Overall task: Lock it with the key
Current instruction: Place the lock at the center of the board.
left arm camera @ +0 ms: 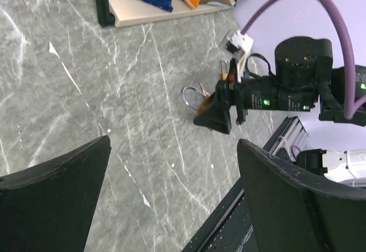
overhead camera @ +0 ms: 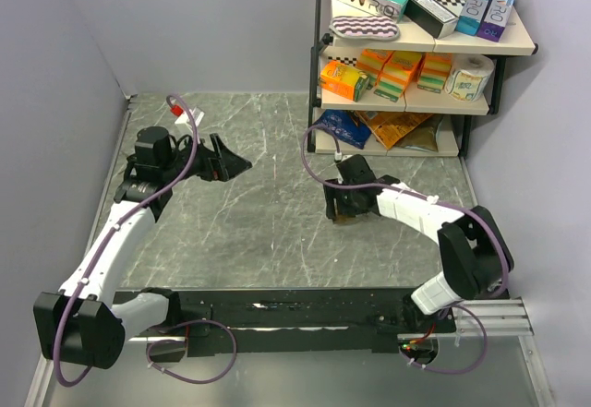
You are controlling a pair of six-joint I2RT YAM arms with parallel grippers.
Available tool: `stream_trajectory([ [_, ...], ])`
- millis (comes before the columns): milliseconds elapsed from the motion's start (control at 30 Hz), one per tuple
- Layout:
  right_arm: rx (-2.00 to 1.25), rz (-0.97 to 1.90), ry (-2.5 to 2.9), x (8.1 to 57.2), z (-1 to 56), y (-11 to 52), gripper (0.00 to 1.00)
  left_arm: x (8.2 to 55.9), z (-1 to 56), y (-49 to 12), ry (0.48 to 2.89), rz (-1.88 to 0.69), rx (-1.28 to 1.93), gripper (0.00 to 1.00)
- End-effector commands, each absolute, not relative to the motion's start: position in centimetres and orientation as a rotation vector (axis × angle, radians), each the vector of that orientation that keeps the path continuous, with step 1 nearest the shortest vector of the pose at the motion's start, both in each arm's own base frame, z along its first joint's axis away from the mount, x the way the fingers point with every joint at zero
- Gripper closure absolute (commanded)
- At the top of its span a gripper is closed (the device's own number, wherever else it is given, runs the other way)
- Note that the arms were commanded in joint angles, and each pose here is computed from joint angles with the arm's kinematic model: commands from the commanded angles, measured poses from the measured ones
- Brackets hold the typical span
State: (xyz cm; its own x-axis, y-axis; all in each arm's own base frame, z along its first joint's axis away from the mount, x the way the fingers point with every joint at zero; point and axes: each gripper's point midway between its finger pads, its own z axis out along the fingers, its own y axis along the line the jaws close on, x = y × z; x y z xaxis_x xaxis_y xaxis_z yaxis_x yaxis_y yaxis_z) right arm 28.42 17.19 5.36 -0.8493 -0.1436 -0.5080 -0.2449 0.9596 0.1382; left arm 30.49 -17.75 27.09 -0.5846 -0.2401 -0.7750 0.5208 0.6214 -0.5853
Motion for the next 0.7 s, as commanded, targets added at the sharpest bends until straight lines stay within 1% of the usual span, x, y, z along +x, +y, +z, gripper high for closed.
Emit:
stream_trajectory([
  [0,-0.063,0.259,2.485,32.7,7.8,18.2,1.0,30.4,28.0,-17.9,1.891,-1.067,0.259,0.04],
  [100,-0.014,0.191,2.514,33.0,6.9,17.5,1.0,30.5,27.8,-17.9,1.901,-1.056,0.27,0.04],
  [433,0.058,0.118,2.612,32.5,4.0,17.1,1.0,30.2,27.4,-17.6,1.903,-1.036,0.28,0.04],
  [467,0.065,0.113,2.622,32.4,3.6,17.1,0.9,30.1,27.5,-17.6,1.898,-1.032,0.284,0.04],
  [500,0.069,0.115,2.627,32.3,3.5,17.1,0.83,30.1,27.5,-17.6,1.899,-1.03,0.283,0.04],
  [533,0.073,0.112,2.631,32.3,3.4,17.1,0.74,30.1,27.5,-17.5,1.899,-1.027,0.284,0.04],
  [567,0.076,0.105,2.642,32.2,3.1,17.0,0.62,30.1,27.5,-17.5,1.899,-1.026,0.286,0.04],
  [633,0.075,0.107,2.651,32.0,2.9,17.1,0.59,30.1,27.5,-17.4,1.902,-1.02,0.284,0.04],
  [667,0.078,0.111,2.656,32.0,2.8,17.1,0.56,30.1,27.5,-17.4,1.901,-1.018,0.284,0.04],
])
